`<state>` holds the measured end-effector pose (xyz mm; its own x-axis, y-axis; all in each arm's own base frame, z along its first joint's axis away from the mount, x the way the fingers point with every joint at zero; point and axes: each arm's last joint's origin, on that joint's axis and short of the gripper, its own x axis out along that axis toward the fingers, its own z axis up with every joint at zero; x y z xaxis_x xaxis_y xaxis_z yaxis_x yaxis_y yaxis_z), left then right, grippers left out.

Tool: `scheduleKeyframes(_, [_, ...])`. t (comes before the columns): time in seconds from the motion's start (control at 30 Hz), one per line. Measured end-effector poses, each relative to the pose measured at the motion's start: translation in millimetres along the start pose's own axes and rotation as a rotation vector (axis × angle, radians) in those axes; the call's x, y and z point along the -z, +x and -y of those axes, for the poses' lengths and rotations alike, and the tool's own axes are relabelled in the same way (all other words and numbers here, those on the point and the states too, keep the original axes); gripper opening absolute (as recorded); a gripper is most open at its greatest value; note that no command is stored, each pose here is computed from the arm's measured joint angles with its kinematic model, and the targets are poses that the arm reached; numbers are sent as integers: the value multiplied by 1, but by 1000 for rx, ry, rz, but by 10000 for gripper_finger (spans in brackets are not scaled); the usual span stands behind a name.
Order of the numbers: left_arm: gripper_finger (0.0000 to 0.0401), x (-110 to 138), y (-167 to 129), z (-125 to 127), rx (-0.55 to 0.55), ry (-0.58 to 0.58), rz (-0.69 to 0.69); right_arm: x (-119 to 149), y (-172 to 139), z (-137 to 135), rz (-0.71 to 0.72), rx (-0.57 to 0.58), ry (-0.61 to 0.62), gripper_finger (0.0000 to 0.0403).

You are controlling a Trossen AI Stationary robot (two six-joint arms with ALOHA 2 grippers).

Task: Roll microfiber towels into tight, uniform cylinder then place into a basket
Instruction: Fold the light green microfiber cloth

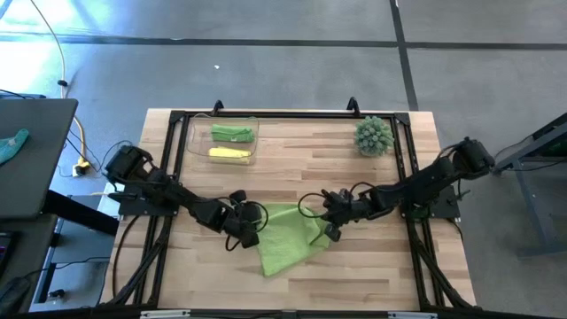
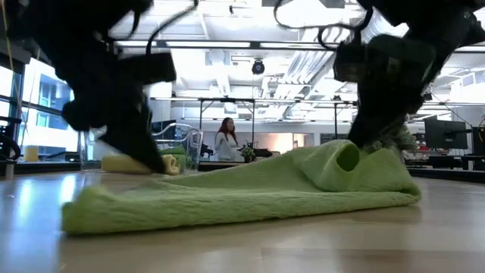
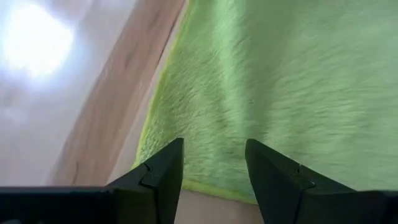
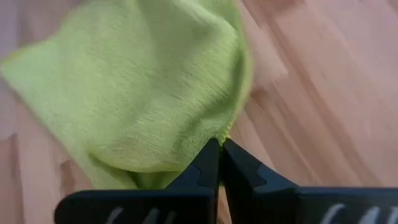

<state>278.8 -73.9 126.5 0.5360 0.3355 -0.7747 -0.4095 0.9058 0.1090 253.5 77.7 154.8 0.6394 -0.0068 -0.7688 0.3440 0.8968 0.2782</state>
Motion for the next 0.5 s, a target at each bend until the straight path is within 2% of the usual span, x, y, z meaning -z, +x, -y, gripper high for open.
scheduleKeyframes(0.13, [163, -17, -10, 4, 37, 43, 53, -4, -9, 0, 6, 13, -117, 1])
scheduleKeyframes(0.23, [163, -30, -16, 8, 58, 70, 100, -9, -15, 0, 2, 102, -136, 1])
scheduleKeyframes(0.3, [163, -35, -18, 9, 44, 107, 110, -13, -17, -2, -15, 99, -144, 1])
scheduleKeyframes(0.4, [163, -44, -20, 11, 35, 156, 173, -12, -19, -13, -49, -10, -314, 1])
scheduleKeyframes(0.5, [163, -51, -18, 13, 43, 210, 234, -11, -23, -26, -13, -72, -518, 1])
